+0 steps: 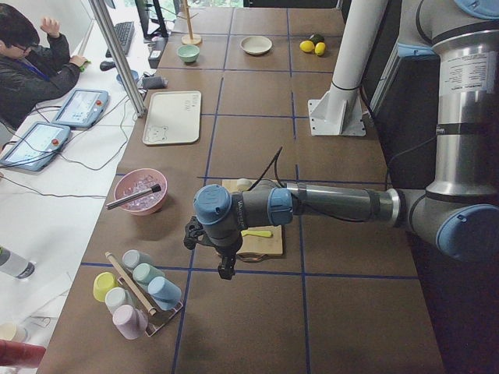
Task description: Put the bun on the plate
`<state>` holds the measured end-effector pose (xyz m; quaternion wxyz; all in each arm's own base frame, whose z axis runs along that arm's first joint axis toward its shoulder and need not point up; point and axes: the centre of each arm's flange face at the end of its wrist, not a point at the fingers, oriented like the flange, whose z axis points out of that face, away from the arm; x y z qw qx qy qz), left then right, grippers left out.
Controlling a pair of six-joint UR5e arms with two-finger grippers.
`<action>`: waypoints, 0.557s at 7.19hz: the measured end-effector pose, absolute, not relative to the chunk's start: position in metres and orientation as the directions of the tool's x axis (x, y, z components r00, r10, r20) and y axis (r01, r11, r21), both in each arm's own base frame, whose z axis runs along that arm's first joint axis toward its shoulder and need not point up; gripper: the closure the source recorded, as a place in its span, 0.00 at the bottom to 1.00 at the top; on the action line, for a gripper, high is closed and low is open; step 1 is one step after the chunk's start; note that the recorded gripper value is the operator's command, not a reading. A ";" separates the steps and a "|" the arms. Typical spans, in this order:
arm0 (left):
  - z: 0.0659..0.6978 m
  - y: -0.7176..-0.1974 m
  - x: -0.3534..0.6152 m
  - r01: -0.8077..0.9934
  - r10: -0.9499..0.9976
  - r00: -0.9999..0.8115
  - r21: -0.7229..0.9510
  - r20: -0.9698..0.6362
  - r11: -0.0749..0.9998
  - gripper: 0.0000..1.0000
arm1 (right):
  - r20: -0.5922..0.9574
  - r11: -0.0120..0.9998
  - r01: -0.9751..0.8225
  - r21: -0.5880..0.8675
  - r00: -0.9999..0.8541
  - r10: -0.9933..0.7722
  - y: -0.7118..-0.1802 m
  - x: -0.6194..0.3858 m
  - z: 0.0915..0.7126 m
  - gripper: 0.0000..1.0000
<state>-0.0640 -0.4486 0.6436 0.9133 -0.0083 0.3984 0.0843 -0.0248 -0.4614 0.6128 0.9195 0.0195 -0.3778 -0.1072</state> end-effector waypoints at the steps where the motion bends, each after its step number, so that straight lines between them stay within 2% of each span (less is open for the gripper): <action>1: 0.644 -0.448 -0.064 -0.161 0.147 0.668 0.052 -0.729 0.986 0.00 | 0.703 0.977 0.173 0.121 0.680 -0.207 -0.456 -0.044 0.618 0.00; 4: 0.644 -0.448 -0.064 -0.159 0.146 0.667 0.052 -0.730 0.986 0.00 | 0.727 0.985 0.110 0.132 0.665 -0.172 -0.424 -0.076 0.667 0.00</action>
